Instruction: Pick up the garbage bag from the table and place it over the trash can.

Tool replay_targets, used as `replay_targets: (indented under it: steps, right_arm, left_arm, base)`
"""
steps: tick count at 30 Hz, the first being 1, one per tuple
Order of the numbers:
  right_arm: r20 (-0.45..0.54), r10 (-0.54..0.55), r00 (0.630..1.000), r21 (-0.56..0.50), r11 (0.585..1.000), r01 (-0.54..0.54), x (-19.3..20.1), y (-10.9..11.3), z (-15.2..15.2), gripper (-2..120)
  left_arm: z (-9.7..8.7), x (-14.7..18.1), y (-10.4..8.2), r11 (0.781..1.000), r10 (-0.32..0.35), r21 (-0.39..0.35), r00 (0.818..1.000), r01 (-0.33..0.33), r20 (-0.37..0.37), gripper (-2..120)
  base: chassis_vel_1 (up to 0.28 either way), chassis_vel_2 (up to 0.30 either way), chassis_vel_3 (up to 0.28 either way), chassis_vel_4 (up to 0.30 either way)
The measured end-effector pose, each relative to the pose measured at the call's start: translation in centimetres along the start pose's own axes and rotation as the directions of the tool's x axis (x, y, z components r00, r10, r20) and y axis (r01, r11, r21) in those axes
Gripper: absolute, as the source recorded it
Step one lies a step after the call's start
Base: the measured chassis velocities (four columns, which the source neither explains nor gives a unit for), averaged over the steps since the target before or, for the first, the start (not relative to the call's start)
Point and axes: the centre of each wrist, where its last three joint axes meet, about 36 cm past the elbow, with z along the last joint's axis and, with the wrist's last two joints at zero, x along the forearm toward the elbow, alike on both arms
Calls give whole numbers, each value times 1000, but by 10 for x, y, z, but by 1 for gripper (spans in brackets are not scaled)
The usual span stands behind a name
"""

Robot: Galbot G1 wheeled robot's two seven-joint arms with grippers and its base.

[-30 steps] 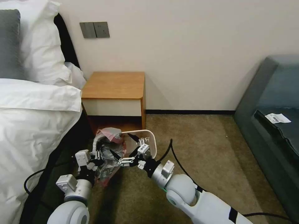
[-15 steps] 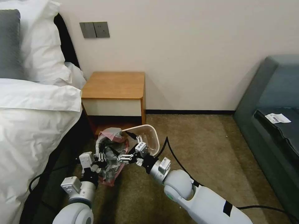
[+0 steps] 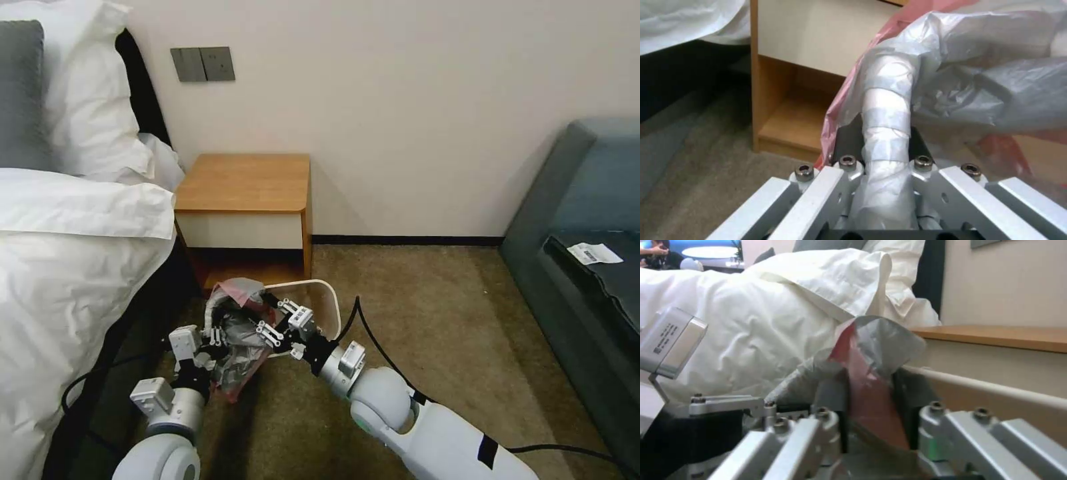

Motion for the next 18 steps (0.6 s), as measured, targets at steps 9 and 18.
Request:
replay_targets:
  steps: [9, 18]
  right_arm:
    - [10, -4, 1000, -1, 1000, 4, 0, 2, -3, 0]
    - [51, 16, 999, 27, 999, -18, -5, -11, -18, 0]
  left_arm:
    - [-2, -1, 1, 1000, -1, -1, 1000, 1, 5, 7]
    - [0, 1, 2, 1000, -3, -8, 1000, 3, 2, 7]
  base:
    - [0, 0, 0, 0]
    - [0, 0, 0, 0]
